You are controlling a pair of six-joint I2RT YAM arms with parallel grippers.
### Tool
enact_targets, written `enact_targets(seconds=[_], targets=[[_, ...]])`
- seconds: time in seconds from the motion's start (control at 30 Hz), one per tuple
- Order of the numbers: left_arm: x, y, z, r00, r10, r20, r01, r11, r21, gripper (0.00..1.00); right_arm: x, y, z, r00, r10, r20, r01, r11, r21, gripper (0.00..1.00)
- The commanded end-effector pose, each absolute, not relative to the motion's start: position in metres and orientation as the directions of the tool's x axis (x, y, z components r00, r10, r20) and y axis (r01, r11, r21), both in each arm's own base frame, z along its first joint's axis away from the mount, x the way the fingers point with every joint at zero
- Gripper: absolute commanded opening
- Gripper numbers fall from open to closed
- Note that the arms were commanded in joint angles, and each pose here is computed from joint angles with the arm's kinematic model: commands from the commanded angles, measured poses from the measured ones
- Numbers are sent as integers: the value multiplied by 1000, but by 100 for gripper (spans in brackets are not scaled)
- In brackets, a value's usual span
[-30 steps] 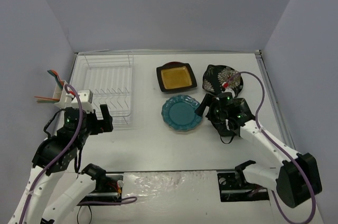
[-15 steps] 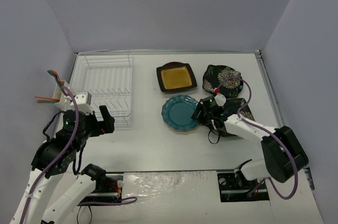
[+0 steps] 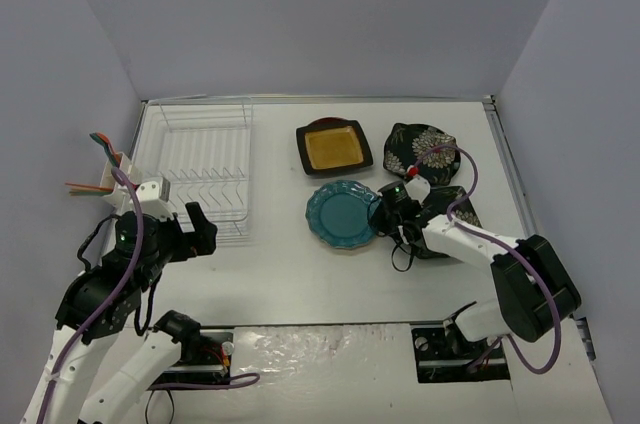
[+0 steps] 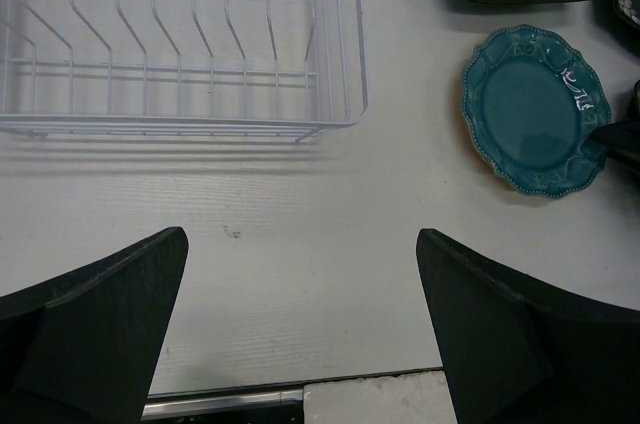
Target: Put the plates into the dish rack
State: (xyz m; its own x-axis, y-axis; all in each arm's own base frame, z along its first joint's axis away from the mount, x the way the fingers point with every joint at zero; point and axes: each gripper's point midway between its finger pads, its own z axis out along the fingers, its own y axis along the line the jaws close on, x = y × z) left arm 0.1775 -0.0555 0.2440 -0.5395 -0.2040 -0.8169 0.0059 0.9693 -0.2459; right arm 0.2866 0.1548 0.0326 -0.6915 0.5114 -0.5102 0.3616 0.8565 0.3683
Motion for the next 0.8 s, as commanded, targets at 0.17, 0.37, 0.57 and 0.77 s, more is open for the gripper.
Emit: enact_targets(seconds=[0.17, 0.37, 0.57, 0.77], targets=[[178, -59, 249, -531, -223, -818, 12, 963, -271, 97, 301, 154, 41, -642, 518, -565, 374, 855, 360, 26], [176, -58, 248, -531, -227, -816, 8, 962, -273, 97, 302, 150, 47, -635, 505, -584, 368, 863, 346, 12], [175, -57, 249, -527, -232, -818, 6, 961, -277, 97, 299, 146, 59, -639, 490, -594, 368, 872, 323, 0], [175, -58, 249, -526, -233, -818, 7, 961, -277, 97, 299, 144, 76, -622, 492, -609, 366, 871, 329, 0]])
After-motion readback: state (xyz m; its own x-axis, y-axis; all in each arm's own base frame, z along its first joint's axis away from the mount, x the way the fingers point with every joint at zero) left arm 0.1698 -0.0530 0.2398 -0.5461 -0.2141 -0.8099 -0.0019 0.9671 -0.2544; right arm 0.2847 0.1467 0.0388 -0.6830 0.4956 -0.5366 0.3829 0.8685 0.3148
